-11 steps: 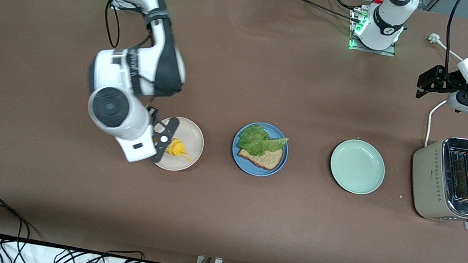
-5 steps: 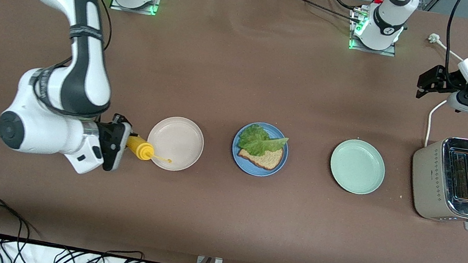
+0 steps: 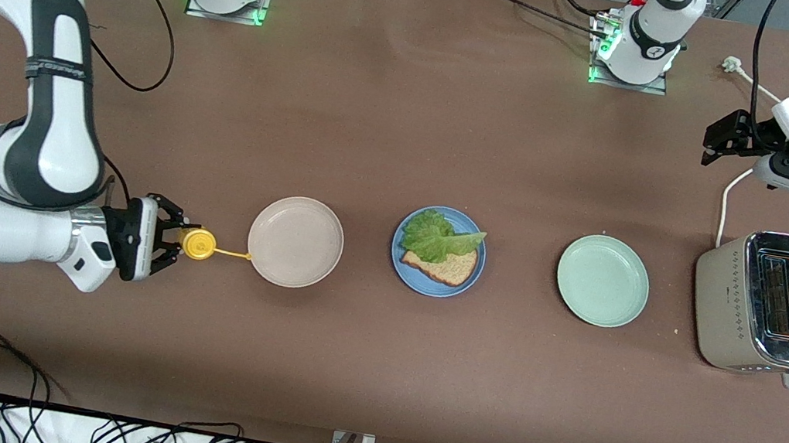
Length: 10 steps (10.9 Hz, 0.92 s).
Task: Make sandwich in blue plate with both arms
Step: 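Carry the mustard bottle back beside the white plate, then set the mustard bottle down and open the right gripper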
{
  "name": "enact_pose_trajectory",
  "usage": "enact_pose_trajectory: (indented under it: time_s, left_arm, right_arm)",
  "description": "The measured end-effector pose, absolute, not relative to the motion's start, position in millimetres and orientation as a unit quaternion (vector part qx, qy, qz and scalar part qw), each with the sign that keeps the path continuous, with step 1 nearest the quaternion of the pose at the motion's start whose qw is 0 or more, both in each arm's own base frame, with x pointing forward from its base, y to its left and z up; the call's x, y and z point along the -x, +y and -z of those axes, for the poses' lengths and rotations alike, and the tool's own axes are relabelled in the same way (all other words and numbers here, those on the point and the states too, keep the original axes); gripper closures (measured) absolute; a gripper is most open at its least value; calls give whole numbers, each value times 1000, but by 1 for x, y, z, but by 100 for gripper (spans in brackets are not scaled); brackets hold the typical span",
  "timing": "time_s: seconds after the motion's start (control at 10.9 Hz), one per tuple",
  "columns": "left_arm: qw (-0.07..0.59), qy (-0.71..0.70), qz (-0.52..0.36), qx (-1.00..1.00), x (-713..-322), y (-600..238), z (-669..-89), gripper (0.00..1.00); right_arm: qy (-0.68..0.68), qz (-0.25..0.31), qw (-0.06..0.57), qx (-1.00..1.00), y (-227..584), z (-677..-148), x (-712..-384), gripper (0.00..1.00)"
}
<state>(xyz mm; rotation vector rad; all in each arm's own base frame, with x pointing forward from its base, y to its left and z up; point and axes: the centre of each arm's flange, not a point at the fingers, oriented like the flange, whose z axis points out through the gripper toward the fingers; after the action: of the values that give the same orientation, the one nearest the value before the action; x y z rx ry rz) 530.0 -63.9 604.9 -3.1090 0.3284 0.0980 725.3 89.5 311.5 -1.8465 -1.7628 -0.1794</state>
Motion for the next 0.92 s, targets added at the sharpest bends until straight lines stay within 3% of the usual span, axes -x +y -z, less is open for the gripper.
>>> enact_pose_trajectory:
  time_s: [0.28,0.92]
  left_arm:
    - [7,105,-31,994,-530,-64,-605,0]
    - [7,105,-31,994,-530,-64,-605,0]
  right_arm:
    - [-670,104,336,654,56,-269,-725,68]
    - [-680,155,376,610,41,-164,-719,68]
